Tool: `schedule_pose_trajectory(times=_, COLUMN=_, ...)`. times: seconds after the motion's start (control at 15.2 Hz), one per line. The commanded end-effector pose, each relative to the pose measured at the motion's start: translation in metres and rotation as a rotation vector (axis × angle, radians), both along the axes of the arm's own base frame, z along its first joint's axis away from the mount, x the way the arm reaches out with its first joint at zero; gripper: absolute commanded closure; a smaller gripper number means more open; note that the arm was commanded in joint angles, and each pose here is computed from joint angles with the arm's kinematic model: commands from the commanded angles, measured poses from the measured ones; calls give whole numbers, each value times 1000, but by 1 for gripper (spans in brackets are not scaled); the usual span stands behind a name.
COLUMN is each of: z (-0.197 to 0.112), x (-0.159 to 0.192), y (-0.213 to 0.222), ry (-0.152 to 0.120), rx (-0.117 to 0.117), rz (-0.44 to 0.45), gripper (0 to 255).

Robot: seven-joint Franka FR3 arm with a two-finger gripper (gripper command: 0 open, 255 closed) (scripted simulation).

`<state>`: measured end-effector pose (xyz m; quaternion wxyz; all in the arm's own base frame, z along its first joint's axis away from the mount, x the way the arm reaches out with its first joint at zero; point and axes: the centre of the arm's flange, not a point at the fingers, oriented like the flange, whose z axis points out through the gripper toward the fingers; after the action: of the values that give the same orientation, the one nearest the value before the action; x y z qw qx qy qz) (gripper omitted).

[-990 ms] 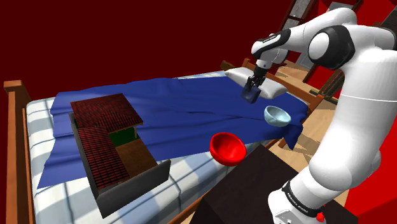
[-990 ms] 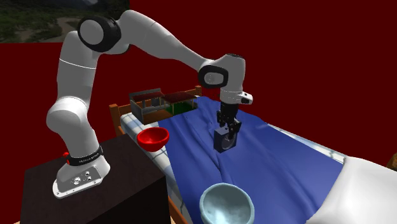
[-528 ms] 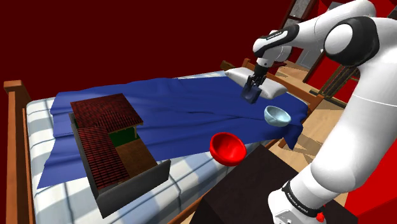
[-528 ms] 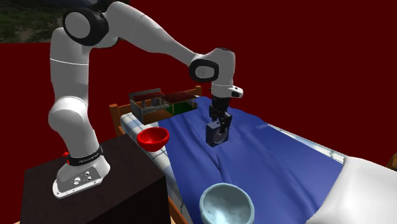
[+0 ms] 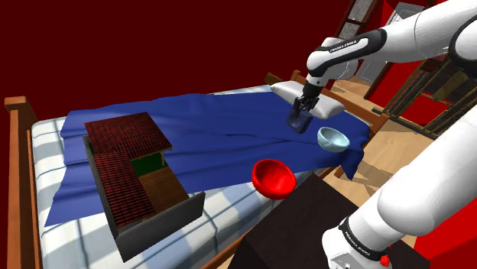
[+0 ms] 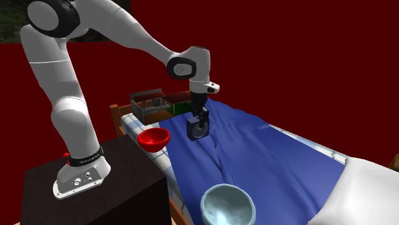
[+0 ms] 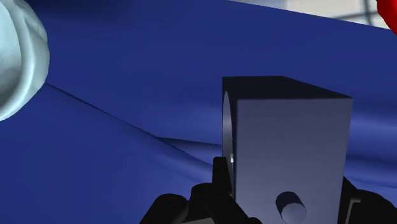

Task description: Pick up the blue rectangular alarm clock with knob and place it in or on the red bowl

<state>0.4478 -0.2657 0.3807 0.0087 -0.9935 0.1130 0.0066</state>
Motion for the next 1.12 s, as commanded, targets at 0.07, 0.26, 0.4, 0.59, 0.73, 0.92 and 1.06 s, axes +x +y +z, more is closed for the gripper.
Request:
schedule_pose_trajectory(times=0.07, z=3, x=-14, y=35, ry=0, rx=-1, rz=-1, gripper=255)
schedule_pose_trajectory(times=0.26, z=5, x=-30, y=71, ry=0, rx=-1, rz=-1, gripper=255)
schedule_pose_trajectory(times=0.4, z=7, x=-40, y=95, ry=0, rx=-1, rz=-1, gripper=255)
schedule_pose_trajectory(times=0.59, z=9, x=-55, y=132, ry=0, rx=-1, rz=-1, gripper=255)
schedule_pose_trajectory(times=0.73, z=10, x=-65, y=156, ry=0, rx=-1, rz=-1, gripper=255)
schedule_pose_trajectory(times=0.92, z=12, x=-80, y=193, ry=0, rx=-1, rz=-1, gripper=255)
schedule_pose_trajectory(times=1.06, z=14, x=-91, y=217, ry=0, rx=-1, rz=-1, gripper=255)
